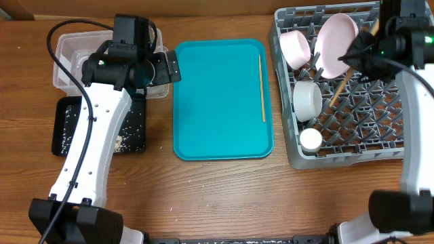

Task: Sort waste into correct bins and load items into the dishwasher

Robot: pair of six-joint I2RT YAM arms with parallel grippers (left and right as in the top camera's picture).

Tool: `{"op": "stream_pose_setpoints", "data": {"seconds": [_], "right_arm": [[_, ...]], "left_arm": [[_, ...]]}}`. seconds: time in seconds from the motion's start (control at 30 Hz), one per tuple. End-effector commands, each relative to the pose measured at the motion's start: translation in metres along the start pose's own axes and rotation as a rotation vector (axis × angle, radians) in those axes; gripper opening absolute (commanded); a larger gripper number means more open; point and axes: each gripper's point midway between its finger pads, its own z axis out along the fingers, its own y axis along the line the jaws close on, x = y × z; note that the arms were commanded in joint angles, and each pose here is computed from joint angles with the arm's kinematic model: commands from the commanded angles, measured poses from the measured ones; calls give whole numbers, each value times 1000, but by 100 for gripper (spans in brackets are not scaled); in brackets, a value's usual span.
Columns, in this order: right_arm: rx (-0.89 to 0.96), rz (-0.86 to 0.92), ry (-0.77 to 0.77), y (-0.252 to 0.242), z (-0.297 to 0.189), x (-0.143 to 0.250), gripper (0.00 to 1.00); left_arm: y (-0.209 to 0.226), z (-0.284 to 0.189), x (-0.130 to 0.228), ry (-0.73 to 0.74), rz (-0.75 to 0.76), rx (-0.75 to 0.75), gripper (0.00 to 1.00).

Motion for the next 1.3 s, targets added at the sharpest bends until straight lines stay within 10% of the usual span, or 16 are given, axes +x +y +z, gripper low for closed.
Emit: {"op": "stream_pose_setpoints", "data": {"seconds": [0.0,0.33,0.53,0.9,1.27], "right_arm": [[102,194,97,-38,67,14,4],[109,296,140,-82,145,42,4],[-62,144,156,-51,132,30,52],[-282,-316,-3,89,32,21,54],[-39,-655,164,148,144,131,54]], "left_arm": [[2,2,-2,-4,-4,-13,100],[2,2,-2,-4,-4,-13,100],[2,2,-2,-4,-4,-13,100],[2,2,-2,-4,-4,-13,100],[2,2,-2,-4,-4,-13,100]]}}
